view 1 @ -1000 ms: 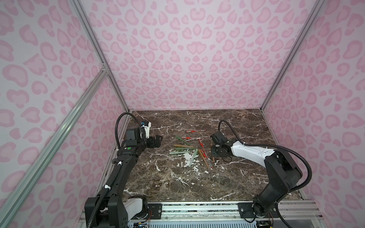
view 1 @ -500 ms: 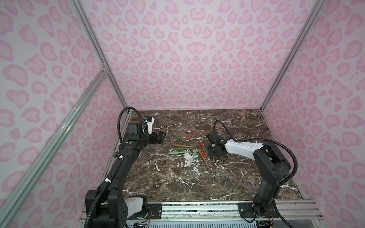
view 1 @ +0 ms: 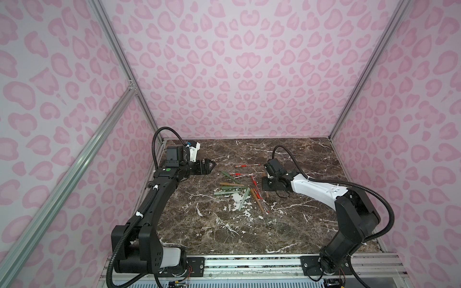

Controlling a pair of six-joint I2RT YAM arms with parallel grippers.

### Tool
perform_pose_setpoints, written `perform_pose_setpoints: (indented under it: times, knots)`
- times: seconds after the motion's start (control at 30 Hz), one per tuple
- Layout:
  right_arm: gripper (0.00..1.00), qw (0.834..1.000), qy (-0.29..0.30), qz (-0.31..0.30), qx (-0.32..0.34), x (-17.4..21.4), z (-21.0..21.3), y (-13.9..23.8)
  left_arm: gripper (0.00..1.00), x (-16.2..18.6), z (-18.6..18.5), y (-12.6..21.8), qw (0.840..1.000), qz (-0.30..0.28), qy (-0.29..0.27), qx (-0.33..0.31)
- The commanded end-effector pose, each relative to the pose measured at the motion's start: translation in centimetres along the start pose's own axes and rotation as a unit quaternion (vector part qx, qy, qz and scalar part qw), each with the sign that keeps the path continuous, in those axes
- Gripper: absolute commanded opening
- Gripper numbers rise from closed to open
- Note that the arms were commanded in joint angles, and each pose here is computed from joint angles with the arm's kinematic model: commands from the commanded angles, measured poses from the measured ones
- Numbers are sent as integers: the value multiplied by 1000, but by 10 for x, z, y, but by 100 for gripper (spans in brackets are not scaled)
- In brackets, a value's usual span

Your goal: Open the pen caps

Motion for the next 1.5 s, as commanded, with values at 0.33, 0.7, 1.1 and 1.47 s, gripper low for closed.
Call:
perform_pose_setpoints:
  times: [0.33,0.7,1.1,1.47]
  knots:
    - [2,938,67,-151,-305,-44,147,63,84,-8,-65,-3,976,-1,9,219]
    - [2,929,93,-132,-334,-30,177,58,57,-16,-68,-13,975,9,20,222]
    - [2,926,105,-127,-341,-25,184,56,4,-15,-67,-14,976,8,22,216]
    - [25,931,104,-116,-329,-18,185,44,4,-15,-69,-11,975,5,18,220]
Point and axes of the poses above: each gripper's point midway between its finger pads, its own y axis back along the fingers, its own z axis along the line the jaws close on, x = y × z, the point moved 5 cm from there along y, back along the fingers, and after that the axes turned 2 degrees about -y, right-handed, at the moved point
